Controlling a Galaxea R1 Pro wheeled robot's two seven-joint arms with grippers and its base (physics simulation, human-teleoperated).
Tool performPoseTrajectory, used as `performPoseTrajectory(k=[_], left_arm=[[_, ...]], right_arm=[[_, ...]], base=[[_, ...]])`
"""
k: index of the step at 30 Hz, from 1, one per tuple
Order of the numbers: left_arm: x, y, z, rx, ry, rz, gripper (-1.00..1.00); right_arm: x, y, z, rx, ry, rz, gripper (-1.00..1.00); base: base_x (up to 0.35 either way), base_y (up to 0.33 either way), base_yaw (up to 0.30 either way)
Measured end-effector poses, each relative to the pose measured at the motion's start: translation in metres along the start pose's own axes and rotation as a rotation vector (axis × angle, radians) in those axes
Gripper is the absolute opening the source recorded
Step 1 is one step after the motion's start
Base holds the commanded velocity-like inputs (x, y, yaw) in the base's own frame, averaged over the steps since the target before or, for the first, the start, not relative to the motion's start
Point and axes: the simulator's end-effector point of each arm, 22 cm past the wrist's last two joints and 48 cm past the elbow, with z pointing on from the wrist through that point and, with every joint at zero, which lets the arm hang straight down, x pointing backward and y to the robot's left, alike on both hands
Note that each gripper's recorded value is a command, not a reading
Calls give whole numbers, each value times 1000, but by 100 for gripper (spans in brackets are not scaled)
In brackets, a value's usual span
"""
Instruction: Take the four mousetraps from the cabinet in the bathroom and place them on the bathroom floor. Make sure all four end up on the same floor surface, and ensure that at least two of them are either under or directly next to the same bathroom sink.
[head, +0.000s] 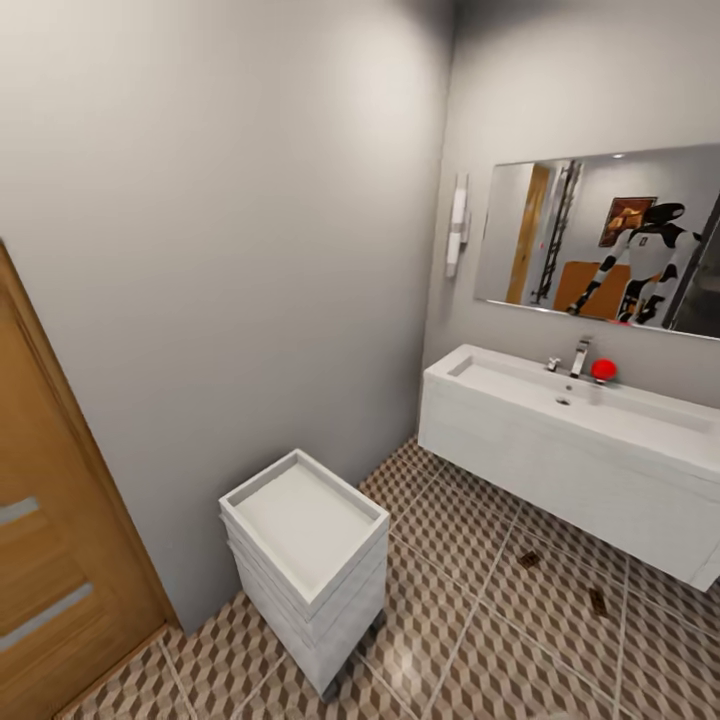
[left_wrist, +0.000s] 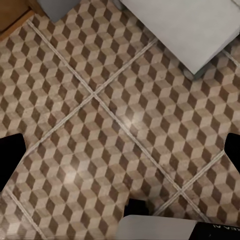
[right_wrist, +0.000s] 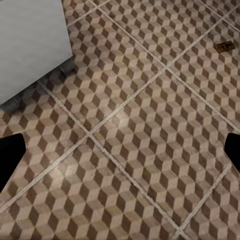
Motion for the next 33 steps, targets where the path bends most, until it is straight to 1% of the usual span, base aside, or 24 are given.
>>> performPoseTrajectory(k=[33], left_arm=[[1, 0, 0, -1, 1, 0, 100]], right_arm=[[0, 1, 0, -2, 0, 0, 100]], base=[[0, 0, 233]])
